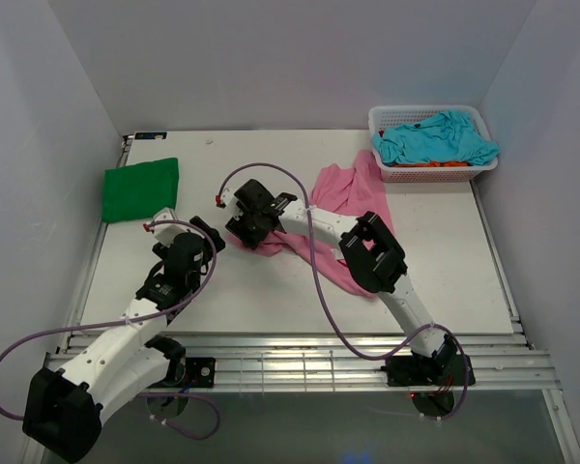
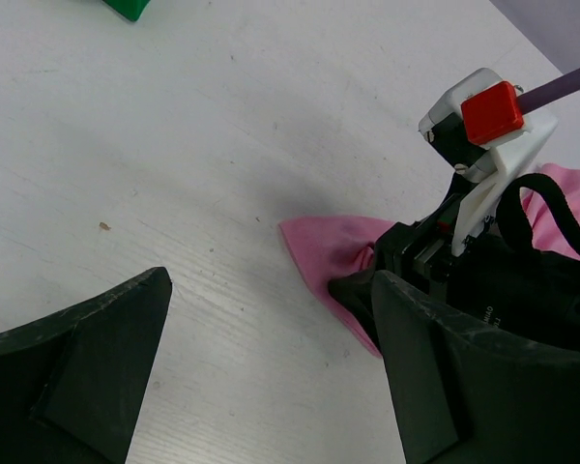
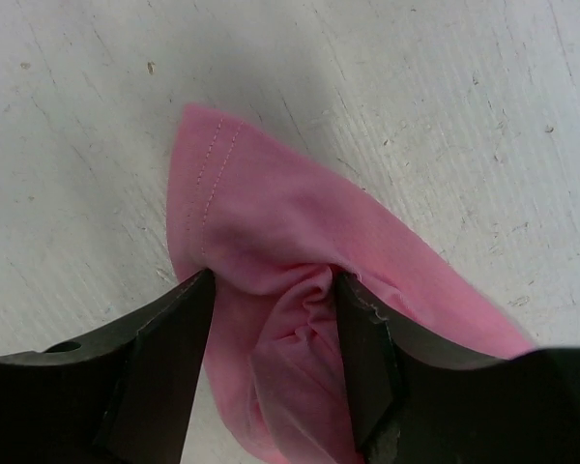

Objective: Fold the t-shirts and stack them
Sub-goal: Flatten the tshirt out

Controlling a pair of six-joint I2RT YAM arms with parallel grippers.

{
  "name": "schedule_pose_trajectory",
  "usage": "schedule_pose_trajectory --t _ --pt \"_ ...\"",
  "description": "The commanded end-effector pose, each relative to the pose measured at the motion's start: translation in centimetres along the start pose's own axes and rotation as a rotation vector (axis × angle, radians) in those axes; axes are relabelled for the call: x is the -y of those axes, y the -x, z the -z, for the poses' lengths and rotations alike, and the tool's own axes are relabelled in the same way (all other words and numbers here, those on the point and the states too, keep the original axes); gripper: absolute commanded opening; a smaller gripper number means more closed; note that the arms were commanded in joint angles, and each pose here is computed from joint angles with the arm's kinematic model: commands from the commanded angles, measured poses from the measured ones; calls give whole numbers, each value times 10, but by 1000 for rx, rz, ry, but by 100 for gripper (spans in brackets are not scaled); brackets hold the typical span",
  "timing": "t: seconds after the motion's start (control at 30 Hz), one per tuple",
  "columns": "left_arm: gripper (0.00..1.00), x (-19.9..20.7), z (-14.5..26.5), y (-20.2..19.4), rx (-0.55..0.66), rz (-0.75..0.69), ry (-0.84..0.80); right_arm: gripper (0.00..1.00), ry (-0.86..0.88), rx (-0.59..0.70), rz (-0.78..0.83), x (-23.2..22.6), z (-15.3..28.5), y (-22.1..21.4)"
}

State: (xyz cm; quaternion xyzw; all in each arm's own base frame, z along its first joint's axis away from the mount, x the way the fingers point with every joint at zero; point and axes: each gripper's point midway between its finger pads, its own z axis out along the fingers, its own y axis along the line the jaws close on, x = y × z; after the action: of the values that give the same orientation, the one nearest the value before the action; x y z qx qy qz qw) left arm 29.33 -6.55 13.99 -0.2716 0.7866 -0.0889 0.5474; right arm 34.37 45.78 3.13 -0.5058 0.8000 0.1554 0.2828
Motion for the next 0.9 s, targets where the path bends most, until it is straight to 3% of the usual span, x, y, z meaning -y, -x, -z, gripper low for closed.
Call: schedule_pose_trajectory --t 0.0,0.07,0.13,0.17,0.2,0.43,0.6,0.77,0.87 --pt "95 -8 3 7 24 -7 27 59 -19 -27 24 3 -5 -9" --pt "95 -8 4 7 27 -5 27 53 -15 -32 23 3 -9 -12" --pt "95 -9 4 7 26 -6 28 32 -16 -37 18 2 -11 -15" --pt "95 -9 4 7 24 -8 29 14 -16 -42 16 3 -13 -16" --pt "95 -10 4 6 24 -7 31 9 -14 -48 14 2 -14 -18" --pt "95 -15 7 12 45 13 61 8 -77 -22 -16 11 -5 -10" --pt "95 -19 12 24 78 32 91 8 -215 229 -37 37 94 92" --pt "95 -17 12 23 66 58 90 8 -359 555 -57 57 264 196" --pt "95 -17 12 21 59 70 87 8 -430 728 -70 60 364 216"
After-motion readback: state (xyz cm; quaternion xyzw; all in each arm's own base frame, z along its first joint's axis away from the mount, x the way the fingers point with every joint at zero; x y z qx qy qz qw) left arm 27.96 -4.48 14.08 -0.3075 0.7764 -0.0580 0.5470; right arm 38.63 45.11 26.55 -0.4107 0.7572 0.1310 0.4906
